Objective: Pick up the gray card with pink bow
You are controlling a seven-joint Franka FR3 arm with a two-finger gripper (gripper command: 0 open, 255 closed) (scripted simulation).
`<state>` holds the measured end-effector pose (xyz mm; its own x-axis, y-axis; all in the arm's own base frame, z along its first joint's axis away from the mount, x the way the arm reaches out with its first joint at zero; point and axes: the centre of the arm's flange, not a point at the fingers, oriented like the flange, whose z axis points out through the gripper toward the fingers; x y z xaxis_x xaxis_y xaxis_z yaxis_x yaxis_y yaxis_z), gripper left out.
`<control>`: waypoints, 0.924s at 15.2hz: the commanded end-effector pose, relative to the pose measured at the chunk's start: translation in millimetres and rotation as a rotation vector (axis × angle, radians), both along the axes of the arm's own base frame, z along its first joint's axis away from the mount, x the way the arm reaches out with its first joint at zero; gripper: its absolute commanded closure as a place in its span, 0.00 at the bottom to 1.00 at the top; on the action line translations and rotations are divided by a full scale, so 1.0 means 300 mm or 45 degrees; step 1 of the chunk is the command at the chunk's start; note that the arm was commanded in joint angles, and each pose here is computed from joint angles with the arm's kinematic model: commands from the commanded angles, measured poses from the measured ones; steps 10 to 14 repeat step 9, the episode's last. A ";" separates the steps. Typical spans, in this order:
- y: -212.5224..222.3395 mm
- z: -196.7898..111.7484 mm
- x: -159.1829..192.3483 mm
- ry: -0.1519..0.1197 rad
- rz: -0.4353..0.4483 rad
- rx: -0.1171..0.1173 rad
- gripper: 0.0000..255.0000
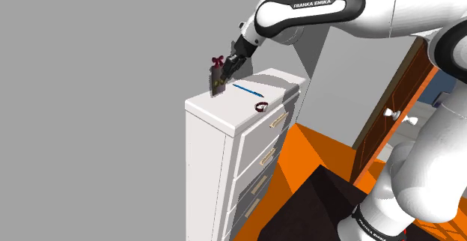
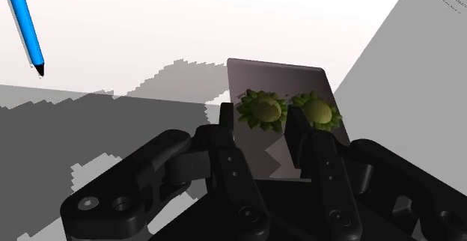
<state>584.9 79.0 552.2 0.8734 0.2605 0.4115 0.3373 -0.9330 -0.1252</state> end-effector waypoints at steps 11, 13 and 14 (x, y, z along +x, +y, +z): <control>0.000 0.140 -0.001 0.000 0.000 0.000 1.00; 0.000 0.140 -0.001 0.000 0.000 0.000 1.00; 0.000 0.140 -0.001 0.000 0.000 0.000 1.00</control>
